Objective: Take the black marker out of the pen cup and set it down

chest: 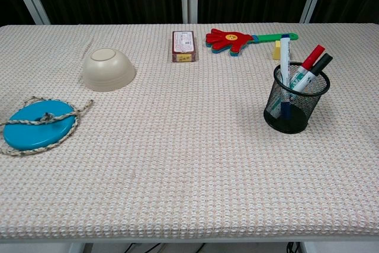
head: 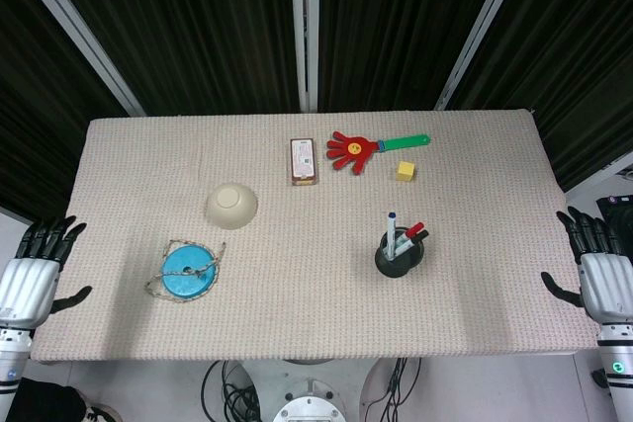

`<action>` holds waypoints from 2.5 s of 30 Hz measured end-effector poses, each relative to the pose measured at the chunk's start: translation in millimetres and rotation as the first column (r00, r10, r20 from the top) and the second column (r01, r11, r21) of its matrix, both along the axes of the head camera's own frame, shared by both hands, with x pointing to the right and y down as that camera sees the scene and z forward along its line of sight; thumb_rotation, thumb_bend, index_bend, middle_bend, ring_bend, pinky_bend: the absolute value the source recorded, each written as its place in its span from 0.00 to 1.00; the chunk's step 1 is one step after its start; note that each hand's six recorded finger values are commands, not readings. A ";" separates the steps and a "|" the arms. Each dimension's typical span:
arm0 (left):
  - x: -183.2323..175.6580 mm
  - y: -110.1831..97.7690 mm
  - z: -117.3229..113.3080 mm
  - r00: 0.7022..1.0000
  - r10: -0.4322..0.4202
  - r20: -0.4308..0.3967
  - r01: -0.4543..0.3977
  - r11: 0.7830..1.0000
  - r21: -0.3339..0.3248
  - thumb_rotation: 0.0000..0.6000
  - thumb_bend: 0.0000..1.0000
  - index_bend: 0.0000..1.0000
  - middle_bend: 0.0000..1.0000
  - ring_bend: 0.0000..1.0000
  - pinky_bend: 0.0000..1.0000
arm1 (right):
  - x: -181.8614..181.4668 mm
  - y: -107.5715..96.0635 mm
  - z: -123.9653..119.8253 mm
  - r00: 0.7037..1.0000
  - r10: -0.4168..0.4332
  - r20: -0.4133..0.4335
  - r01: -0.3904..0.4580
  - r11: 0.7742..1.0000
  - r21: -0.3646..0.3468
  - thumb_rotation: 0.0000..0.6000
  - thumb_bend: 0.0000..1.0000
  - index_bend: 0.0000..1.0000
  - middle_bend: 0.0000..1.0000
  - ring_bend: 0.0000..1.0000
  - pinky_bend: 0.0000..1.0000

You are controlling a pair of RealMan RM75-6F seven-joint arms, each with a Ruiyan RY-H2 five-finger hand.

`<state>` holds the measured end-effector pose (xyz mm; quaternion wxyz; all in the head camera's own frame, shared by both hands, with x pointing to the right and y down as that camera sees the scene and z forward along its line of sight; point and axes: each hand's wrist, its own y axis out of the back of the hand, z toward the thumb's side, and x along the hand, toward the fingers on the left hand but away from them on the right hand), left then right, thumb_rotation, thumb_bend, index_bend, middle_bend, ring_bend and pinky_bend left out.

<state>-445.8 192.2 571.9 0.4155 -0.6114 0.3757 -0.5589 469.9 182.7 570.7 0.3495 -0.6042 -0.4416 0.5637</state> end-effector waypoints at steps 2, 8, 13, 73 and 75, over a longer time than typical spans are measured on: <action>-0.1 0.4 2.0 1.000 0.002 -0.004 -0.002 1.000 -0.001 1.00 0.13 0.10 0.04 0.00 0.00 | -1.9 0.5 0.4 1.000 -0.004 0.002 0.004 1.000 -0.004 1.00 0.18 0.00 0.00 0.00 0.00; 1.9 1.0 2.6 1.000 0.012 -0.009 -0.012 1.000 0.001 1.00 0.13 0.10 0.04 0.00 0.00 | -7.1 3.1 0.9 1.000 -0.018 0.014 0.019 1.000 -0.022 1.00 0.18 0.00 0.00 0.00 0.00; 3.3 -2.3 2.0 1.000 0.017 -0.009 -0.017 1.000 0.004 1.00 0.13 0.10 0.04 0.00 0.00 | -14.9 -1.1 1.6 0.999 -0.034 0.031 0.034 0.999 -0.019 1.00 0.18 0.00 0.00 0.00 0.00; -12.7 5.4 10.4 1.000 -0.011 -0.012 0.010 0.999 -0.030 1.00 0.13 0.10 0.04 0.00 0.00 | -158.4 -57.5 88.9 0.962 -0.189 0.199 0.224 0.959 -0.171 1.00 0.30 0.44 0.00 0.00 0.00; -12.7 5.5 10.7 1.000 -0.011 -0.011 0.011 0.999 -0.030 1.00 0.13 0.10 0.04 0.00 0.00 | -158.6 -57.2 89.3 0.961 -0.188 0.200 0.224 0.959 -0.174 1.00 0.30 0.45 0.00 0.00 0.00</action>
